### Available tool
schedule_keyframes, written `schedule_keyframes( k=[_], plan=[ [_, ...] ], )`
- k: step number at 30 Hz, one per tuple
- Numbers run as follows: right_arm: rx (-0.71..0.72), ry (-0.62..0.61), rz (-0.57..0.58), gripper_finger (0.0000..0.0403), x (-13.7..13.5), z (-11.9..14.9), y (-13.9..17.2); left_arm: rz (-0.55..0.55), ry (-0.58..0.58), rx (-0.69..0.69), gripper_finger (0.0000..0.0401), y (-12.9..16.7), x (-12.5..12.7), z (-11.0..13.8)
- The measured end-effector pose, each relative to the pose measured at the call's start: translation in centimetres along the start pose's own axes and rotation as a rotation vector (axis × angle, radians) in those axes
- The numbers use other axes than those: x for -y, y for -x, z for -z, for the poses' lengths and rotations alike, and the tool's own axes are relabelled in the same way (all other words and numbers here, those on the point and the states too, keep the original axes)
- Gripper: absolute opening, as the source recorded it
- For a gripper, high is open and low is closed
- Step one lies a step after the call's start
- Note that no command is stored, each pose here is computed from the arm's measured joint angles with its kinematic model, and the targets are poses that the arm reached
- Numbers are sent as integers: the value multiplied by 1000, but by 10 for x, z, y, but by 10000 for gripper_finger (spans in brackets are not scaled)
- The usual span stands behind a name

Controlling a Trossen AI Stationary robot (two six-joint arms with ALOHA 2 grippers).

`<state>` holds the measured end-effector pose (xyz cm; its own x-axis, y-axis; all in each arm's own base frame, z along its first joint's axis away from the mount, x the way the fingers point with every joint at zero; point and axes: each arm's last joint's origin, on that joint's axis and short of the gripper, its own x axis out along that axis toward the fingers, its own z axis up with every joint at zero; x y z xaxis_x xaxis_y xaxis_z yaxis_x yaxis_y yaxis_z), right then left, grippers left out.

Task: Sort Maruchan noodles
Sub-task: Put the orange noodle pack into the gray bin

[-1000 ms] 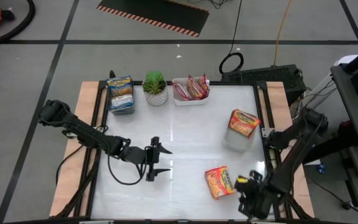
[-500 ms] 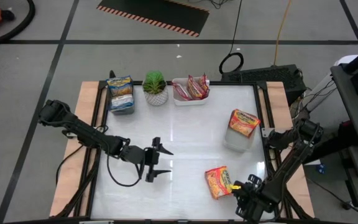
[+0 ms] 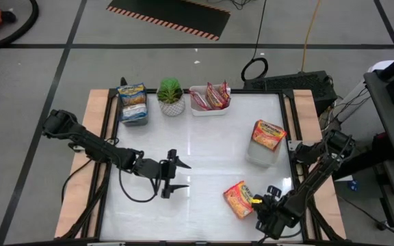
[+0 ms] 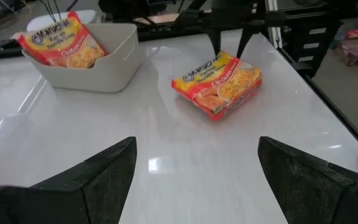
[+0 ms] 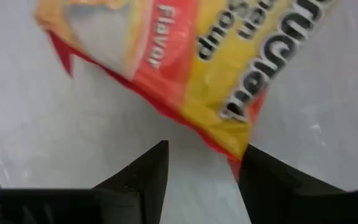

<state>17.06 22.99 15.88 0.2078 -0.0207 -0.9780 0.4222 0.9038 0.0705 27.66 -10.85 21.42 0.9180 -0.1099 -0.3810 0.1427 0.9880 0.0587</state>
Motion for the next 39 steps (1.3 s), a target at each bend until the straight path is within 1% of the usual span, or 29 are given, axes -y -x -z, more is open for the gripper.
schedule_keyframes(
  k=[5,8,12,13,15,17,19,21,23,27,30,34,39],
  plan=[
    [3,44,-4,122,1,-6,-1,-1,23,-22,340,0,0,2],
    [5,64,-1,81,1,-10,-2,-2,45,-27,340,0,0,3],
    [6,95,2,17,3,-16,-3,-3,69,-28,340,0,0,3],
    [7,104,3,9,4,-18,-3,-3,75,-32,340,0,0,3],
    [5,101,12,7,6,-21,-2,-4,91,-51,340,0,-2,5],
    [-5,96,50,6,8,-26,3,-2,122,-76,340,-2,-4,8],
    [-6,112,80,2,7,-31,10,7,151,-99,340,-3,-6,10],
    [22,136,111,1,6,-36,18,34,176,-97,340,-3,-7,9],
    [60,177,141,1,3,-41,28,88,198,-89,340,-3,-7,8],
    [188,260,188,0,-5,-53,53,232,251,-28,340,-3,-3,-1],
    [284,314,222,0,-9,-62,70,288,284,11,340,-3,-2,-5],
    [369,373,256,0,-12,-75,85,293,284,45,340,-2,-2,-9],
    [426,413,294,0,-11,-88,92,235,254,54,340,-7,-3,-6]
  ],
)
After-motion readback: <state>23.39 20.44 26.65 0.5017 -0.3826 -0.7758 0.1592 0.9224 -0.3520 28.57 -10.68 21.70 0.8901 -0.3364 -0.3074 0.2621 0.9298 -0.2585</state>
